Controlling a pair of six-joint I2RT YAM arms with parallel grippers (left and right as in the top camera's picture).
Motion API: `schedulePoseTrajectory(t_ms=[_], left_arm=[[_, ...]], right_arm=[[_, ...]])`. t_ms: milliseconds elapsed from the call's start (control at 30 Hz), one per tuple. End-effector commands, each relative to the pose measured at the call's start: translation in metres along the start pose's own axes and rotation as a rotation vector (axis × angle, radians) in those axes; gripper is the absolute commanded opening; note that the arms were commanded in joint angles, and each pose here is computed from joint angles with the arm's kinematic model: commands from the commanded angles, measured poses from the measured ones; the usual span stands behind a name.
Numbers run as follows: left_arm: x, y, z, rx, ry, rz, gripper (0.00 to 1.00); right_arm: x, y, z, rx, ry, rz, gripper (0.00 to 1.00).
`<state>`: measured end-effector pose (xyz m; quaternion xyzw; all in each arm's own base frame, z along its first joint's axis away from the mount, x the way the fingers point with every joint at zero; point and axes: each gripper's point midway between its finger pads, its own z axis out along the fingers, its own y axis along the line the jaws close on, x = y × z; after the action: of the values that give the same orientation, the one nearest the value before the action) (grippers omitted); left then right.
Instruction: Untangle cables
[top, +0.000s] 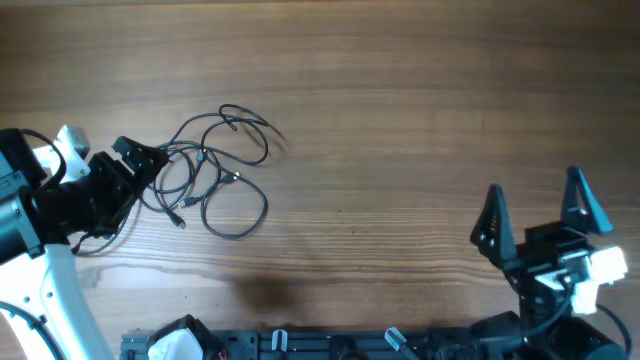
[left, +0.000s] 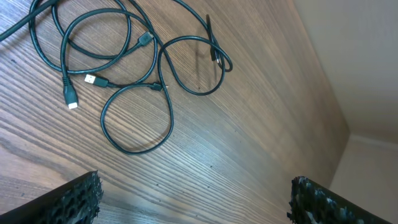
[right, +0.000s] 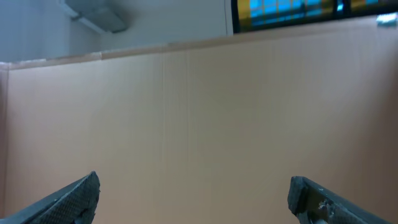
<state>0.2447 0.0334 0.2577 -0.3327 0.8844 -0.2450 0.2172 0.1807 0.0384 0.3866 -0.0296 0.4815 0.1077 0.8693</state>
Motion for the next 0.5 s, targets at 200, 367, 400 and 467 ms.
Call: schedulePoseTrajectory(t_ms=[200, 367, 400, 467], left_arm=[[0.000, 0.001, 0.002, -0.007, 0.005, 0.024, 1.00], [0.000, 0.001, 0.002, -0.007, 0.005, 0.024, 1.00], [0.000, 0.001, 0.002, -0.007, 0.005, 0.024, 1.00], [0.000, 0.001, 0.002, -0.007, 0.005, 0.024, 1.00]], right_arm=[[0.034, -0.006, -0.012, 0.012, 0.008, -0.054, 1.00], [0.038, -0.006, -0.017, 0.013, -0.085, -0.049, 1.00], [0.042, -0.007, -0.019, 0.013, -0.091, -0.050, 1.00], [0.055, -0.007, -0.020, 0.013, -0.065, -0.051, 1.00]])
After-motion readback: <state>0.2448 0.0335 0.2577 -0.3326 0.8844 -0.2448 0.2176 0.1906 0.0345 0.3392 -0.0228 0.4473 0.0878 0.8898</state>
